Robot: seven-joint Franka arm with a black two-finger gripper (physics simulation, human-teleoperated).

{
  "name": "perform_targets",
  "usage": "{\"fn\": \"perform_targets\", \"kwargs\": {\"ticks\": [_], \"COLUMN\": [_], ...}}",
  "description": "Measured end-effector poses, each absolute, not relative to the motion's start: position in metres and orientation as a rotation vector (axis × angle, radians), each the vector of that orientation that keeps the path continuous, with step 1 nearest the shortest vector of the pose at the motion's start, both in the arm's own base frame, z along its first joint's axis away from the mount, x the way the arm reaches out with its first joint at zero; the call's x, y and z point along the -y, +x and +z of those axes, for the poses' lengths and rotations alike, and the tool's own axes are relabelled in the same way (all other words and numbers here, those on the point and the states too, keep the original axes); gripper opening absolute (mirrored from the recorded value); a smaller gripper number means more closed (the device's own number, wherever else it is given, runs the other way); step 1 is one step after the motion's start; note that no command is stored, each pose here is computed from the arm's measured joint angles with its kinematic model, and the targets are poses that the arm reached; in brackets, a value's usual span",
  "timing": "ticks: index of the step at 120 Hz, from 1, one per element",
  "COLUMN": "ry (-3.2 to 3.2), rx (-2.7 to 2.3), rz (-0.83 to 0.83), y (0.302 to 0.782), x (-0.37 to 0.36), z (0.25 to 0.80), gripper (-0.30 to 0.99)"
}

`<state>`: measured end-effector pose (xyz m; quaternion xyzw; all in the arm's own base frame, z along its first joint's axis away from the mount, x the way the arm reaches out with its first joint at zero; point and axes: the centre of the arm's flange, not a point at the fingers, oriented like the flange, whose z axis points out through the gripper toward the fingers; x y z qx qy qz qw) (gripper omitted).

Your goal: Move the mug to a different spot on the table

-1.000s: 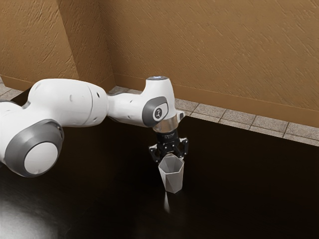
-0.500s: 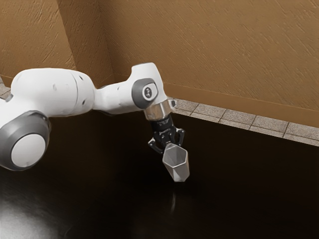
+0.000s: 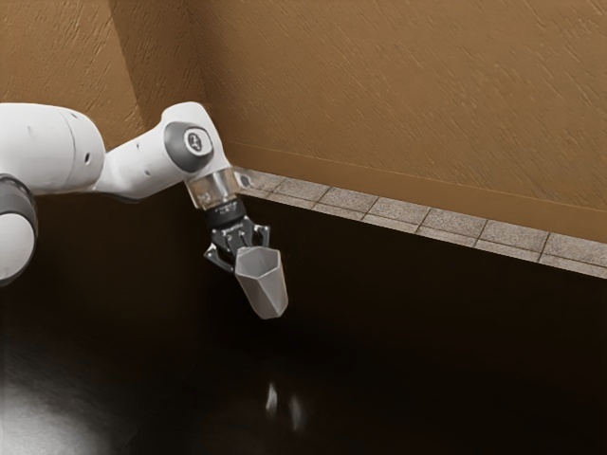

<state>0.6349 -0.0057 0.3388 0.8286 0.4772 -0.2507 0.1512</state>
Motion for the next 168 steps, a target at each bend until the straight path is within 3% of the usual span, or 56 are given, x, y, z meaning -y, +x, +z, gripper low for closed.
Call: {"fn": "perform_targets", "kwargs": {"ticks": [69, 168], "ry": [2.399, 2.41], "rx": [-1.378, -1.34], "rz": [-0.726, -0.773], "y": [0.64, 0.656], "x": [-0.083, -0.101], "z": [0.295, 0.225], "gripper": [-0.08, -0.06]}}
